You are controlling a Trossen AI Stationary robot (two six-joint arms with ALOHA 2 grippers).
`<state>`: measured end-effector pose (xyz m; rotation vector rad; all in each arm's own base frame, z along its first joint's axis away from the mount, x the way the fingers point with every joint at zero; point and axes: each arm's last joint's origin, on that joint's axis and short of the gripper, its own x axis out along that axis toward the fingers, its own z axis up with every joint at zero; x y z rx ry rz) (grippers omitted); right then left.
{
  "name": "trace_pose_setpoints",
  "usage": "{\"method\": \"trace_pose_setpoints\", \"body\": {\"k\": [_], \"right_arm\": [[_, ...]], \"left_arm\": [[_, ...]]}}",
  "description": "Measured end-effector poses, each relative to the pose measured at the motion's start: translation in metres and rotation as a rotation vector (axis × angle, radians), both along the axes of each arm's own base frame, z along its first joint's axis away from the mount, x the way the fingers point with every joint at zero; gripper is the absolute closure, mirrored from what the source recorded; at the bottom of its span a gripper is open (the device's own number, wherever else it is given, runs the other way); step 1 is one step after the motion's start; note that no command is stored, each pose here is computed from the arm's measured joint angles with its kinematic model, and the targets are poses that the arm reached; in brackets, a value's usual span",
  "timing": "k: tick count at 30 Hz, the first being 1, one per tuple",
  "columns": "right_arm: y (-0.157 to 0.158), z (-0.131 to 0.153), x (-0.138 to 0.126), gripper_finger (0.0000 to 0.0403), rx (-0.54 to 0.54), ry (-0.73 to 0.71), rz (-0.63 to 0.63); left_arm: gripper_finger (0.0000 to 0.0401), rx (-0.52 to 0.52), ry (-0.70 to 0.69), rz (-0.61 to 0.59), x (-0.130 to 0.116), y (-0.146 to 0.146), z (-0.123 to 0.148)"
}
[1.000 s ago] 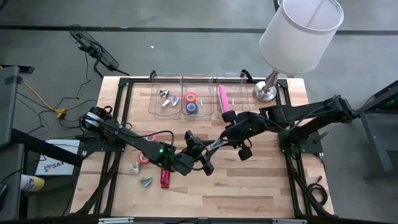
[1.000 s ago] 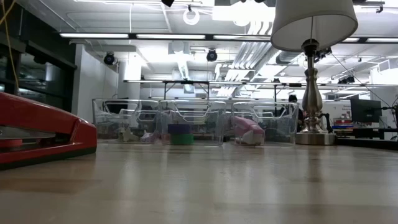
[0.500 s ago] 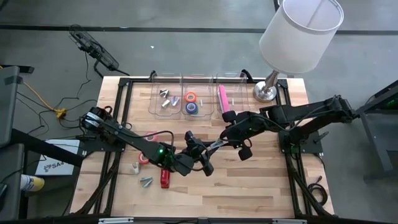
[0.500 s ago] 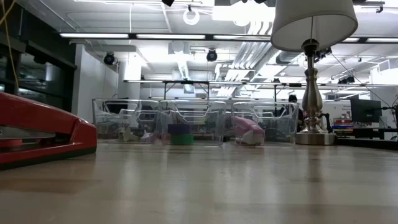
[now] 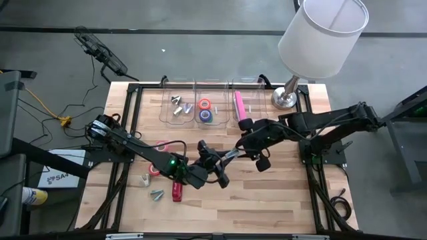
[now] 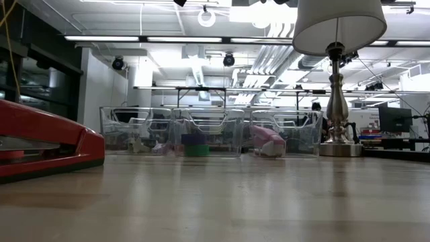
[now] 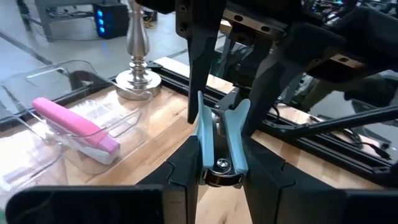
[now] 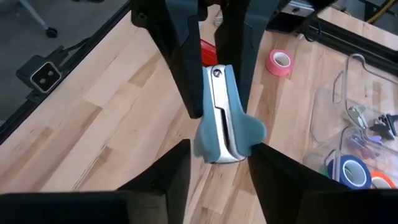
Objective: Pick and place Stapler, Stapler remover, tape
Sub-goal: Put the right blue staple remover into the left transparent bin
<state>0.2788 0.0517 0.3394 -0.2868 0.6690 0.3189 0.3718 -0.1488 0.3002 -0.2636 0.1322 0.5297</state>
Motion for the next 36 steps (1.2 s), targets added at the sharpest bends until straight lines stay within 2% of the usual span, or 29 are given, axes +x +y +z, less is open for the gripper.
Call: {"method": "trace_pose_setpoints", "body": {"k": [8,15,25,36], "right_arm": [[-0.010,0.011,-0.018,0.0218,0.001,0.003,-0.122],[-0.027,0.025,-0.043,0.0213,0.033,0.002,-0.247],[-0.047,0.032,-0.067,0.0214,0.051,0.031,-0.389],[-0.060,0.029,-0.070,0.0214,0.071,0.076,-0.495]], "left_arm": [[0.0315,0.038,0.009,0.117,-0.001,0.007,-0.002],[0.0315,-0.023,0.058,0.177,-0.002,0.036,-0.003],[0.0315,-0.159,0.216,0.244,-0.009,0.107,-0.001],[0.0315,-0.329,0.506,0.329,-0.041,0.199,-0.006]]}}
